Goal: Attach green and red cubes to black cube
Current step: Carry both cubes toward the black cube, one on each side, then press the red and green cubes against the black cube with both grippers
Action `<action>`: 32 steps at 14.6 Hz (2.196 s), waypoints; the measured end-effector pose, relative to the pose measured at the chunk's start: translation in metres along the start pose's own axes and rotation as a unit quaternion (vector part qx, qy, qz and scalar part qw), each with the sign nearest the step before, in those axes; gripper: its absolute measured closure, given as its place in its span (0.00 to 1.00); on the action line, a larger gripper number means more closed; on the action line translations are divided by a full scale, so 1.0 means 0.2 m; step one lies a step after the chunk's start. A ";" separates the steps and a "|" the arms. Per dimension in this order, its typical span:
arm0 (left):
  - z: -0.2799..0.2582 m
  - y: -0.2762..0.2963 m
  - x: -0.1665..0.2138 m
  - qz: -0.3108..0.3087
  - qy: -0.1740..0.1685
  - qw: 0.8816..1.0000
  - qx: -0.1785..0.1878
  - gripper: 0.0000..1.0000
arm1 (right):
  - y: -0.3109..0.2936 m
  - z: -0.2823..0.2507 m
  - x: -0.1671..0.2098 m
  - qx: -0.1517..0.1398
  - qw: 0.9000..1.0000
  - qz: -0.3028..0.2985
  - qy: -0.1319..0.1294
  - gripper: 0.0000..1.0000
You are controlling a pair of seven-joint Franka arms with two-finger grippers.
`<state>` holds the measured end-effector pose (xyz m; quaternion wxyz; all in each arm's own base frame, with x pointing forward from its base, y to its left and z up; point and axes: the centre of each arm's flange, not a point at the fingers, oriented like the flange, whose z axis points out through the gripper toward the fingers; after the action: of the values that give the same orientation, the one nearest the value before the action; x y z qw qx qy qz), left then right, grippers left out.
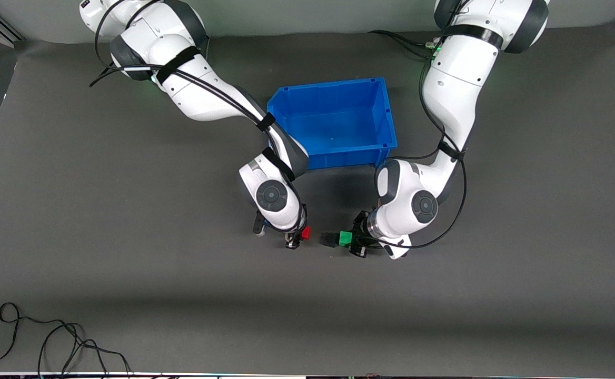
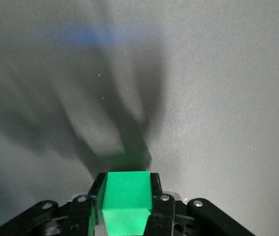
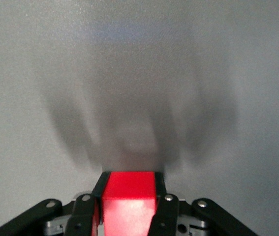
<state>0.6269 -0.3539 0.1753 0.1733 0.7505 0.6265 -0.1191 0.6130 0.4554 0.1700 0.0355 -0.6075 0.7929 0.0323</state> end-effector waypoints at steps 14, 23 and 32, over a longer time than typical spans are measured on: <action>0.08 -0.05 -0.20 -0.047 0.004 0.998 -0.043 0.63 | 0.05 0.02 -0.08 0.008 0.999 -0.027 0.018 0.61; 0.09 -0.05 -0.20 -0.033 0.014 0.998 -0.043 0.63 | 0.06 0.02 -0.09 0.007 0.999 -0.029 0.018 0.61; 0.07 -0.03 -0.14 -0.063 0.019 0.997 -0.037 0.42 | 0.05 0.01 -0.10 0.011 0.999 -0.029 0.013 0.61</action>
<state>0.6170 -0.3852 0.1728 0.1811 0.7048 0.6797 -0.0919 0.6078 0.4775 0.1691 0.0329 -0.6304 0.7754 0.0149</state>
